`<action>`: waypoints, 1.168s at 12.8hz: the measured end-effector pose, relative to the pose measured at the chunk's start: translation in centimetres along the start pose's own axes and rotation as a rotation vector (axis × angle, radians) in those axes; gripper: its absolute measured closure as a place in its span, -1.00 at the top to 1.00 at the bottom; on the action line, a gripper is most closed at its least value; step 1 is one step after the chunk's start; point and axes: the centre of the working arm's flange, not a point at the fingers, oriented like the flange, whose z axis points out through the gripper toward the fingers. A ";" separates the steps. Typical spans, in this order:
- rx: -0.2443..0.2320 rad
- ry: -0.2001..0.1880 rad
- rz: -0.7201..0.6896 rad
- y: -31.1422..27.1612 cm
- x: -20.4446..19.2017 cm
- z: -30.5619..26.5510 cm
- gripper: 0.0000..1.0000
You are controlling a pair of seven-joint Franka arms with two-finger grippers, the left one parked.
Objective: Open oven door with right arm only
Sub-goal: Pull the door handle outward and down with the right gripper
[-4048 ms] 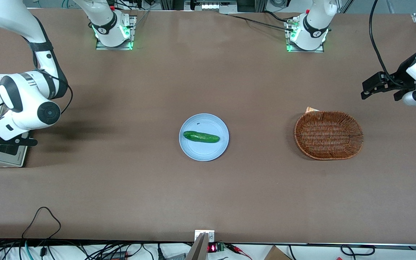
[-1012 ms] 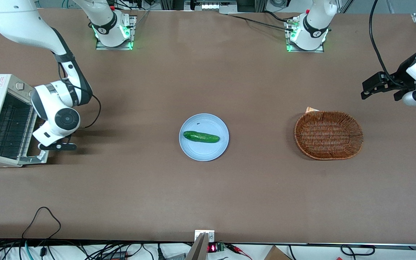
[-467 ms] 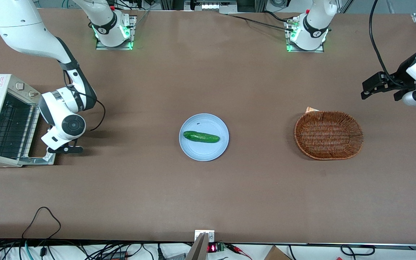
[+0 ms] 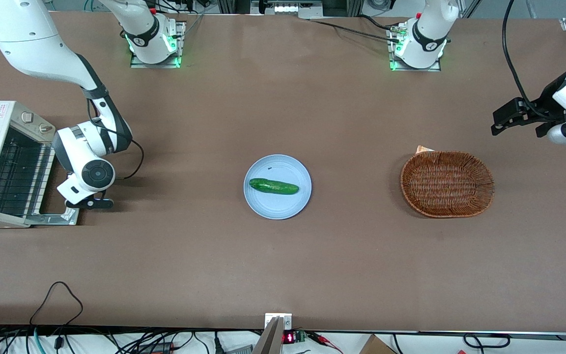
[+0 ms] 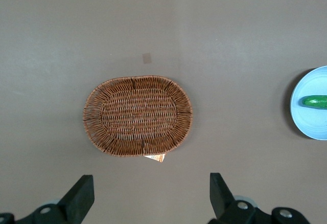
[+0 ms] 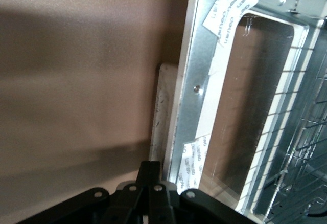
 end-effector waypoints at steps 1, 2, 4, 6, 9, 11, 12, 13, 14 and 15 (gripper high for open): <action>0.001 -0.001 -0.001 -0.1 0.0 0.1 -0.96; 0.005 -0.003 0.000 -0.2 0.0 0.1 -0.96; 0.046 -0.015 0.031 -0.2 0.3 -0.5 -0.96; 0.088 -0.017 0.046 -0.2 0.8 -1.6 -0.96; 0.181 -0.060 0.089 0.1 1.4 -3.4 -0.96; 0.264 -0.136 0.128 1.7 1.9 -5.8 -0.88; 0.330 -0.171 0.152 2.8 2.2 -7.7 -0.64; 0.396 -0.199 0.176 3.8 2.4 -9.7 -0.45; 0.446 -0.213 0.196 4.9 2.6 -11.6 -0.23; 0.473 -0.217 0.205 5.9 2.7 -13.3 0.00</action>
